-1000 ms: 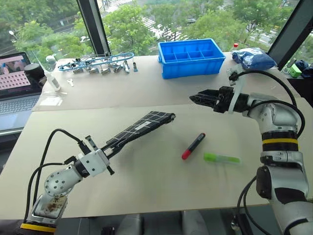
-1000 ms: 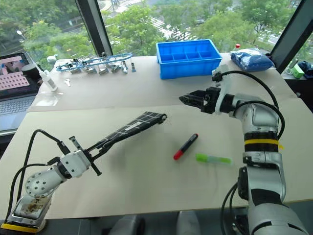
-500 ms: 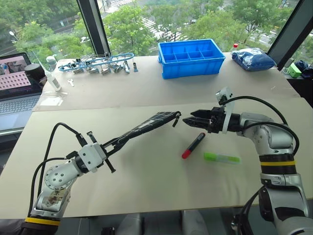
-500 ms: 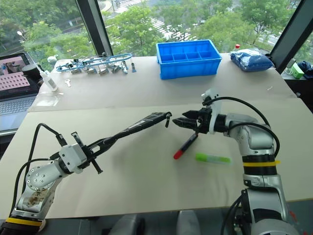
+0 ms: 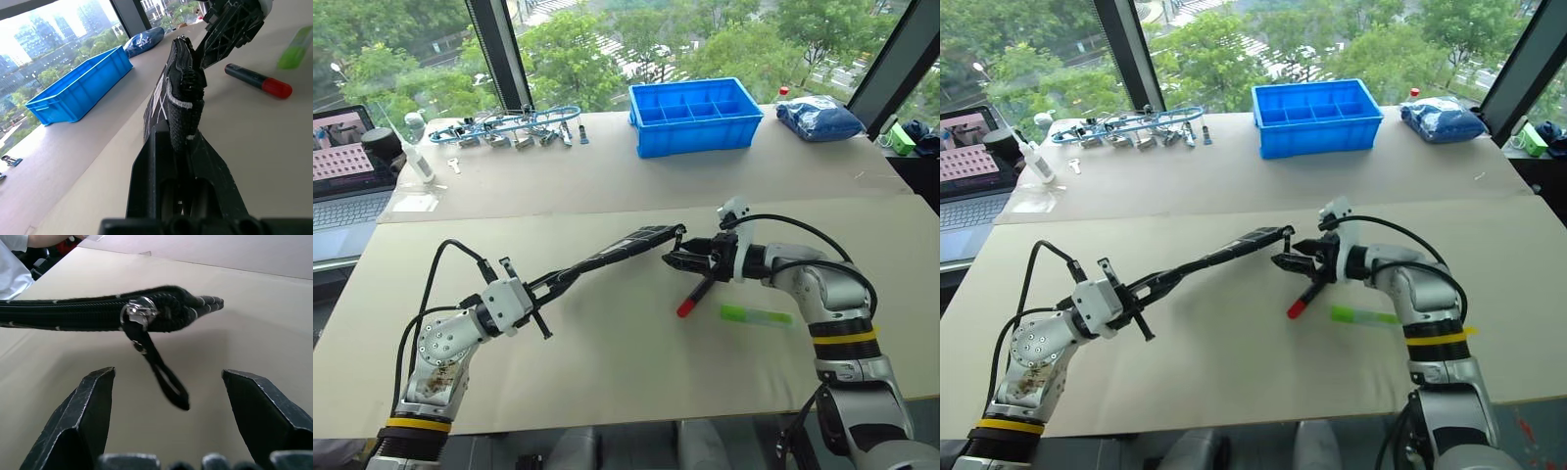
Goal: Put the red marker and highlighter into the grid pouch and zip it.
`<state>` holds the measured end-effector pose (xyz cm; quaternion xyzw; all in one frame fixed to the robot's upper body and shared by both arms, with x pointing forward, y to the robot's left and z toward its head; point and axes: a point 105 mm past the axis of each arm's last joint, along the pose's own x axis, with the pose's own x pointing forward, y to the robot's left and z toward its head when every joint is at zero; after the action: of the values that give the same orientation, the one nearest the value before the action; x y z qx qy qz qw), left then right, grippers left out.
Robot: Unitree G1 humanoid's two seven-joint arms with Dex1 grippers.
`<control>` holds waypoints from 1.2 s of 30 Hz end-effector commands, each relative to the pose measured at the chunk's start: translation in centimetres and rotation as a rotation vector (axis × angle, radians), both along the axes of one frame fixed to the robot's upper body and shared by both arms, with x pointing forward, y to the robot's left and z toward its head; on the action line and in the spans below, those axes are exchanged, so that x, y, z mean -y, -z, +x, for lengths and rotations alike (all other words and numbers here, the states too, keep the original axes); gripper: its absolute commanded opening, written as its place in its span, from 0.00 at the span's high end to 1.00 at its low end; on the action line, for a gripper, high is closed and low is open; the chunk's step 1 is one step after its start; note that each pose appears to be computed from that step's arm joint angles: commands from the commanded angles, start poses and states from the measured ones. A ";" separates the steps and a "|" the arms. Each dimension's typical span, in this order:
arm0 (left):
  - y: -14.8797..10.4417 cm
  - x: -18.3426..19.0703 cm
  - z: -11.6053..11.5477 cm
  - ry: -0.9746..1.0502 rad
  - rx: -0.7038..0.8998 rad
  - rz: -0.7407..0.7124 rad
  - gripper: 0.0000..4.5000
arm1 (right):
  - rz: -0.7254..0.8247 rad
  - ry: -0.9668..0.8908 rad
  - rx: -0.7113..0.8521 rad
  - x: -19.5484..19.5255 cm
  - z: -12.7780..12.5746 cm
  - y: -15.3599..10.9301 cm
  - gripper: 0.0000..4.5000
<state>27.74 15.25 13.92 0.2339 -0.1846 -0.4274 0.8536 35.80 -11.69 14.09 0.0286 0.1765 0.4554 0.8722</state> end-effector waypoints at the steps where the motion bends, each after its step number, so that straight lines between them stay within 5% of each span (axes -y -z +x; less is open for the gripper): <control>1: -0.6 0.5 -0.1 0.020 0.032 -0.005 1.00 | 0.013 -0.022 0.064 -0.7 0.5 -1.5 0.14; 5: -0.3 0.6 -0.1 0.021 0.029 -0.008 1.00 | 0.050 -0.084 0.085 -1.4 -0.3 -2.4 0.29; 15: 0.1 0.5 0.9 -0.021 0.043 -0.017 1.00 | -0.003 -0.201 0.102 -2.6 -1.7 -2.4 0.99; 24: 0.5 0.9 1.2 -0.003 0.042 -0.018 1.00 | -0.149 -0.327 0.123 -6.4 -3.8 -0.1 0.99; 36: 0.6 1.6 1.5 0.042 0.038 -0.007 1.00 | 0.051 -0.415 0.063 -11.5 -5.1 -2.9 0.99</control>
<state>29.38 14.28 12.40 0.2268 -0.1828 -0.4295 0.8548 31.89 -1.60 14.76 -0.0003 0.1730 0.5922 0.7870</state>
